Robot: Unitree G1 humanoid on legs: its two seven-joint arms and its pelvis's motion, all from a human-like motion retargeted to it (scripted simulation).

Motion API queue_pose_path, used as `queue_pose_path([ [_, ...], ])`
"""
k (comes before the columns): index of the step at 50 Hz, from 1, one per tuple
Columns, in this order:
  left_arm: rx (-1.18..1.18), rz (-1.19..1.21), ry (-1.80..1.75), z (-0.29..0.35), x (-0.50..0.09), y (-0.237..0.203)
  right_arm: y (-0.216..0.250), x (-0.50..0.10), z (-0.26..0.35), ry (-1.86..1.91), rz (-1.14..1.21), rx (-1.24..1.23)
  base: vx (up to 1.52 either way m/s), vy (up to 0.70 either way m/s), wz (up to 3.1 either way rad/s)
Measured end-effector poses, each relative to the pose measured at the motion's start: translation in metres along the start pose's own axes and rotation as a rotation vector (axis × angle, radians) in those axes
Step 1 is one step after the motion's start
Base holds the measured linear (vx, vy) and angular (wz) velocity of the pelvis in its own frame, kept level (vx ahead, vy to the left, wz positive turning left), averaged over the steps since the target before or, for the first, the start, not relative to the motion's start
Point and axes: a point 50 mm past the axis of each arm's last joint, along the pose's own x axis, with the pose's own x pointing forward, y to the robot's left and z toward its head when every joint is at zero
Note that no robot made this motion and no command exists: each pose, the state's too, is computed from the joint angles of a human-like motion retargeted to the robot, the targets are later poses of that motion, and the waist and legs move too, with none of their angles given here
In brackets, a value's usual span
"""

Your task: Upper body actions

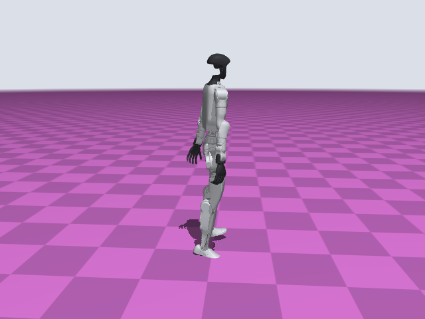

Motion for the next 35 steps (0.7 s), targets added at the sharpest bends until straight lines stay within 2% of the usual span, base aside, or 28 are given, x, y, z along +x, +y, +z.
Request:
queue_pose_path([
  [9, -0.197, -0.063, 0.159, -0.047, -0.001, -0.019, -0.001, -0.007, 0.070, -0.277, 0.023, 0.033, 0.05, 0.02, 0.35],
  [15, -0.226, -0.090, 0.136, -0.045, -0.001, -0.024, 0.013, -0.014, 0.094, -0.394, 0.118, 0.027, 0.00, 0.00, 0.00],
  [25, -0.129, -0.099, -0.030, 0.001, 0.000, -0.013, 0.023, -0.007, 0.062, -0.225, 0.083, -0.163, 0.00, 0.00, 0.00],
  [35, -0.055, -0.104, -0.153, 0.035, -0.004, -0.001, 0.033, -0.002, 0.013, -0.042, 0.095, -0.128, 0.00, 0.00, 0.00],
])
